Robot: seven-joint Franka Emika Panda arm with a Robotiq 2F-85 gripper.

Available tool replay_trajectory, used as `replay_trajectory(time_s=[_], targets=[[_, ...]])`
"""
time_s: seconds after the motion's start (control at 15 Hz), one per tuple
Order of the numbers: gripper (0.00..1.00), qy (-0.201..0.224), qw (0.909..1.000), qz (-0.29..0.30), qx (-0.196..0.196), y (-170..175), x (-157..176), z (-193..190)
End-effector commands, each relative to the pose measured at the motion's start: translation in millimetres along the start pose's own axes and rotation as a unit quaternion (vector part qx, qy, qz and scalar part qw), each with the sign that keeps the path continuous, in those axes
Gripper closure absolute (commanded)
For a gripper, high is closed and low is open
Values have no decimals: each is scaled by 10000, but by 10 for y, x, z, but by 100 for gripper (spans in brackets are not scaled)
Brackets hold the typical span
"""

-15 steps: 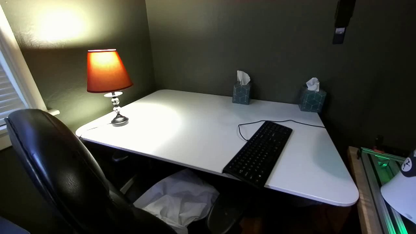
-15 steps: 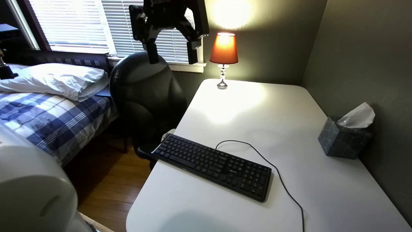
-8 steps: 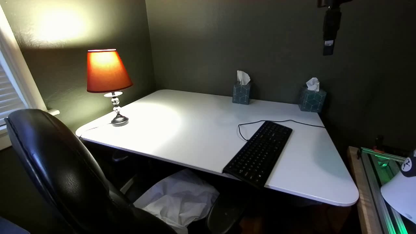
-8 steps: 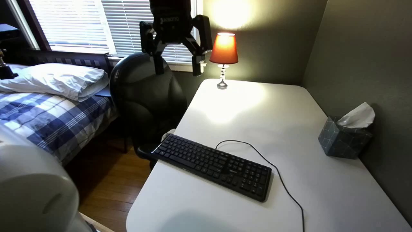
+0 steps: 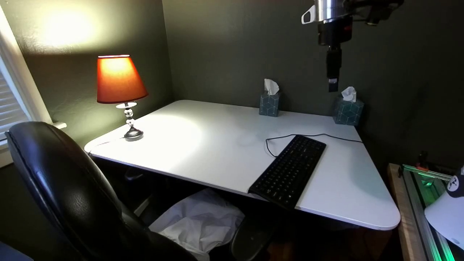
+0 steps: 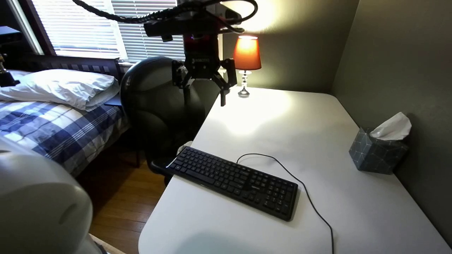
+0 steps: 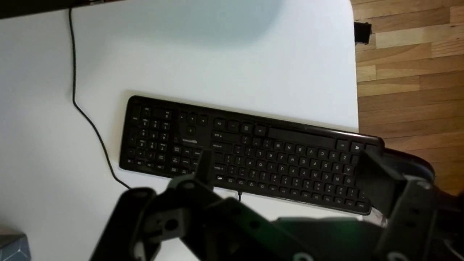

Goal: Press the key directly above the number six key on the keyboard

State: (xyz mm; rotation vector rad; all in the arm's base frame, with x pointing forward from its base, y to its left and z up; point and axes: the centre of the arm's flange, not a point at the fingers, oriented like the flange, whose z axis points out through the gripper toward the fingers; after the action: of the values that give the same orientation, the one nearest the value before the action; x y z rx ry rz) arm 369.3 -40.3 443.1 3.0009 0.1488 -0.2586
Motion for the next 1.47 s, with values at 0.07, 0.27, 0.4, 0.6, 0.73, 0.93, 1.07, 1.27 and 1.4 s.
replay_trajectory(time_s=[0.07,0.27,0.4,0.6,0.73,0.93,1.07,1.27,1.4], targets=[[0,-191,9989,-420,47,-168,270,436],[0,-287,9983,-483,138,-226,377,682],[0,-335,9982,-425,275,-239,447,822],[0,-244,9976,-231,606,-251,585,1030],[0,-143,9966,-140,798,-266,664,1133],[0,-170,9976,-106,668,-266,646,1076],[0,-198,9974,-98,685,-272,660,1119],[0,-245,9969,-128,737,-283,702,1148],[0,-184,9970,27,756,-308,778,1211]])
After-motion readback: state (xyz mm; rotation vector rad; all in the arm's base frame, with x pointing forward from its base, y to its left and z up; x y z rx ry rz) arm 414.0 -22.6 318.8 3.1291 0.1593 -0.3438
